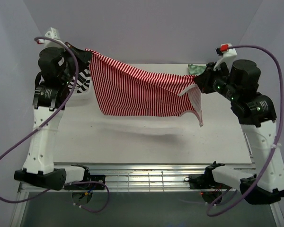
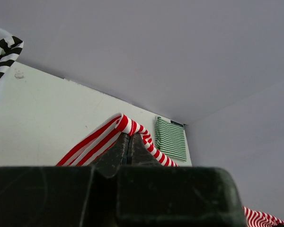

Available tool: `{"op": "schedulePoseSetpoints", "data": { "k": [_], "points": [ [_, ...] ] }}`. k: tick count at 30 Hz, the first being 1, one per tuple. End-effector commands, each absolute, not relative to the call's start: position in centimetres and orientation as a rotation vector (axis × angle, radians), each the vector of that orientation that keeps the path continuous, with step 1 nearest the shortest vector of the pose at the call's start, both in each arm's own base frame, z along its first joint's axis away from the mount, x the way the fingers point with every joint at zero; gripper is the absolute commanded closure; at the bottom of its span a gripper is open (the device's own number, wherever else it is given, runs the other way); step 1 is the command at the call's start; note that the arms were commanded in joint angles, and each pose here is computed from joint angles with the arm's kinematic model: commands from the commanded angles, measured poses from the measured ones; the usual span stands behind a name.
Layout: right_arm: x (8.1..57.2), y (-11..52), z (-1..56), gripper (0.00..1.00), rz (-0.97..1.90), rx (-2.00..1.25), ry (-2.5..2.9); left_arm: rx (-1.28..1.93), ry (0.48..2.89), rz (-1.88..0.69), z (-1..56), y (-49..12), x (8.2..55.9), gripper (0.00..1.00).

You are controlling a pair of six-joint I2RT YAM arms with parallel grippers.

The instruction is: Fold and stack the tank tops

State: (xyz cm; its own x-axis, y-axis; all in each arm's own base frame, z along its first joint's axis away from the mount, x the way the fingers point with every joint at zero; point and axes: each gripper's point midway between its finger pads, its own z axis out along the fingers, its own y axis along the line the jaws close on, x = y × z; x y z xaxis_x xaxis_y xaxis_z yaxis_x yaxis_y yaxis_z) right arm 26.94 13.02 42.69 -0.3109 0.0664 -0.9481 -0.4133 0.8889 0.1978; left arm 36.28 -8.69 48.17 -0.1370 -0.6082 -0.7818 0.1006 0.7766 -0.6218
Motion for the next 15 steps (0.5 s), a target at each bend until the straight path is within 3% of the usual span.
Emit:
{"op": "schedulePoseSetpoints", "data": {
  "k": [1, 2, 3, 5, 6, 7, 9, 12, 15],
  "points": [
    [32.3, 13.9, 41.1, 0.92, 0.461, -0.326, 1.891, -0.43, 1.704, -0.571, 44.5, -8.8, 41.9, 1.0],
    [33.0, 14.6, 41.3, 0.92, 0.517, -0.364, 1.884, -0.439, 1.765, -0.552, 42.0, -9.2, 44.6, 1.0],
    [35.9, 13.8, 40.0, 0.92, 0.513, -0.334, 1.926, -0.425, 1.737, -0.557, 43.5, -8.8, 45.8, 1.0],
    [38.0, 13.8, 43.1, 0.92, 0.543, -0.388, 1.845, -0.41, 1.798, -0.578, 41.3, -9.3, 49.6, 1.0],
    [40.9, 12.9, 42.1, 0.92, 0.539, -0.371, 1.875, -0.414, 1.789, -0.59, 41.7, -8.6, 50.9, 1.0],
    [41.2, 12.7, 46.2, 0.92, 0.535, -0.388, 1.78, -0.356, 1.71, -0.653, 45.8, -8.9, 51.2, 1.0],
    [43.1, 12.0, 47.5, 0.92, 0.598, -0.416, 1.741, -0.351, 1.707, -0.684, 45.9, -8.5, 53.5, 1.0],
    [42.4, 11.6, 50.8, 0.92, 0.63, -0.441, 1.635, -0.281, 1.573, -0.731, 51.5, -8.6, 51.9, 1.0],
    [41.7, 10.0, 49.3, 0.92, 0.602, -0.44, 1.645, -0.259, 1.527, -0.722, 52.5, -8.4, 49.3, 1.0]
  ]
}}
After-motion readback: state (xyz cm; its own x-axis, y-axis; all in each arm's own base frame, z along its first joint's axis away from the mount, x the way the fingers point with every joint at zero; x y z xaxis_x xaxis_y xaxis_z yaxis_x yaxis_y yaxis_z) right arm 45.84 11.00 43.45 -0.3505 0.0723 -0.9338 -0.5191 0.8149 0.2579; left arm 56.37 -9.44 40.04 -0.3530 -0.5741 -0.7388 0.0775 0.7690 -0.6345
